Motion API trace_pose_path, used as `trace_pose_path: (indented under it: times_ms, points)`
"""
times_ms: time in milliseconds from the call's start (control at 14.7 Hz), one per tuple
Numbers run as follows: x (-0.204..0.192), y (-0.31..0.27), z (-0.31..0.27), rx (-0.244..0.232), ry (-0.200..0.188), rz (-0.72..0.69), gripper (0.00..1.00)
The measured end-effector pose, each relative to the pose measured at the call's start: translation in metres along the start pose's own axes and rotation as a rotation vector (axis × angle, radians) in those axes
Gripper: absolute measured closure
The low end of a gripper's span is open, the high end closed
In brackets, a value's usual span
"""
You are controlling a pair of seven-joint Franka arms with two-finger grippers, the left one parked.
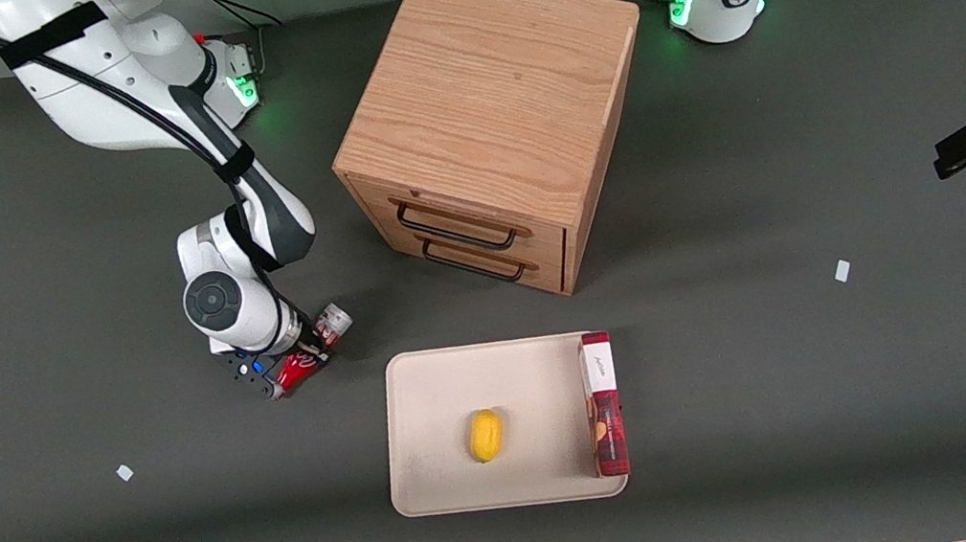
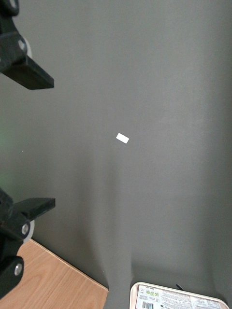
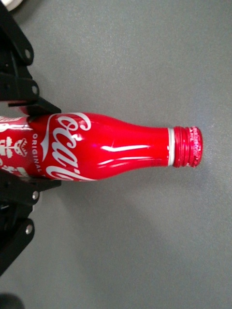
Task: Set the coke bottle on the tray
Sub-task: 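Close the right gripper on the bottle and lift it upright, then carry the upright bottle over the white tray beside the lemon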
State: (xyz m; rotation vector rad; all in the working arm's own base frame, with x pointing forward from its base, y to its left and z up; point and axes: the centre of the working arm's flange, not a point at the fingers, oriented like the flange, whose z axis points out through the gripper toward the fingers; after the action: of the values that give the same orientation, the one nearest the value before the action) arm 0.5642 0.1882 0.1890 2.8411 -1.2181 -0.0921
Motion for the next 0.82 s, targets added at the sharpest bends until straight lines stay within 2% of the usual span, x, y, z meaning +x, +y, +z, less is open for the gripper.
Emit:
trace_pose_path:
  times_ms: [409,818]
  points:
    - [0.003,-0.007,-0.033,0.033,0.01,-0.035,0.46]
    - [0.024,-0.03,-0.162,0.041,-0.004,-0.221,0.46]
